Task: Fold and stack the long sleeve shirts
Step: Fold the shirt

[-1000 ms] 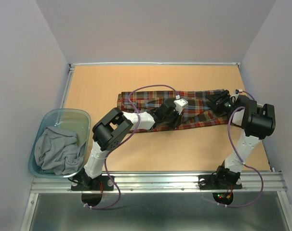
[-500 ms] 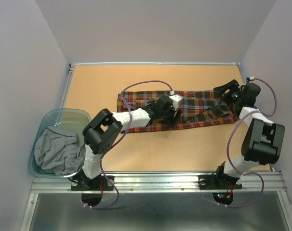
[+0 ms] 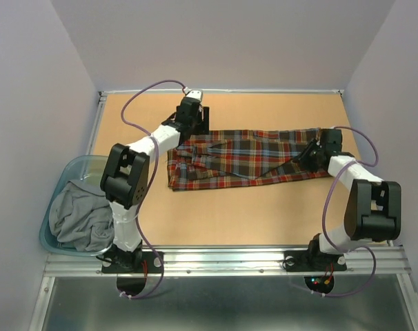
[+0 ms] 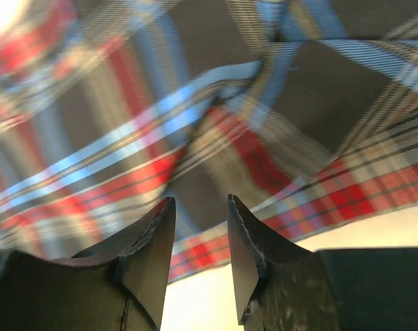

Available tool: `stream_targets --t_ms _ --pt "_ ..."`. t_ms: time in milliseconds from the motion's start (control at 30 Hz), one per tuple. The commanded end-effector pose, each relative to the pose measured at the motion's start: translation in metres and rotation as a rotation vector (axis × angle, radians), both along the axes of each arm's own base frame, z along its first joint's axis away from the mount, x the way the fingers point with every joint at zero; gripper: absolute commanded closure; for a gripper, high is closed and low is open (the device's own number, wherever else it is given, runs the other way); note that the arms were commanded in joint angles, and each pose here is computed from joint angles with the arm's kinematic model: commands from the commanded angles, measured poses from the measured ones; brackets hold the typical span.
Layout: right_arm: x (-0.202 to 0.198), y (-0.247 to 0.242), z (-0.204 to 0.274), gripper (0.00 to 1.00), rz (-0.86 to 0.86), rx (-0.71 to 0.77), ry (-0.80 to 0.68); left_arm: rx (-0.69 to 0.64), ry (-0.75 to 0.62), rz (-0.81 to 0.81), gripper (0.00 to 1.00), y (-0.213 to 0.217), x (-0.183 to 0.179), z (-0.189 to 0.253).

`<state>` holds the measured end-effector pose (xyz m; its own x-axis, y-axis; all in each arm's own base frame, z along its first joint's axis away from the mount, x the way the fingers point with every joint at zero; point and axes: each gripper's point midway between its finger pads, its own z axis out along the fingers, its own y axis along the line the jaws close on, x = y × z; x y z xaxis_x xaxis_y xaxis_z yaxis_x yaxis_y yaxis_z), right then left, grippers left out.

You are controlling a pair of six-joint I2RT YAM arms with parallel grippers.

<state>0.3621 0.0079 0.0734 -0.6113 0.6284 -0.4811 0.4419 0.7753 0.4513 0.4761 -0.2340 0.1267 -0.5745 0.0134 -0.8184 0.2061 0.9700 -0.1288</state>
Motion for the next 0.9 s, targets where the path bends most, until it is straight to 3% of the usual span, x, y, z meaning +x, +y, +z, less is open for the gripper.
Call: stream_targets --t_ms 0,167,400,533,667,800,867 --pt "-0.005 -0.01 -0.029 0.59 -0.019 -0.069 0.089 0.061 0.056 0.07 0.23 0.014 0.025 -0.029" --pt "0.006 -0.011 -0.055 0.6 -0.023 -0.068 0.131 0.076 0.09 0.11 0.24 0.024 0.048 -0.046" --pt "0.04 -0.022 -0.073 0.6 -0.027 -0.116 0.156 0.054 0.277 0.205 0.26 0.038 0.012 -0.097" --pt "0.091 -0.027 -0.079 0.59 0.053 -0.155 0.123 0.054 0.405 0.252 0.28 0.052 -0.031 -0.12" --pt "0.147 -0.017 -0.077 0.57 0.156 -0.131 0.05 0.014 0.572 0.291 0.28 0.066 -0.105 -0.145" --pt "0.207 0.011 -0.052 0.56 0.276 -0.114 -0.065 -0.066 0.666 0.258 0.27 0.063 -0.168 -0.146" --pt "0.215 0.031 -0.066 0.55 0.344 -0.125 -0.041 -0.106 0.685 0.197 0.25 0.048 -0.199 -0.14"
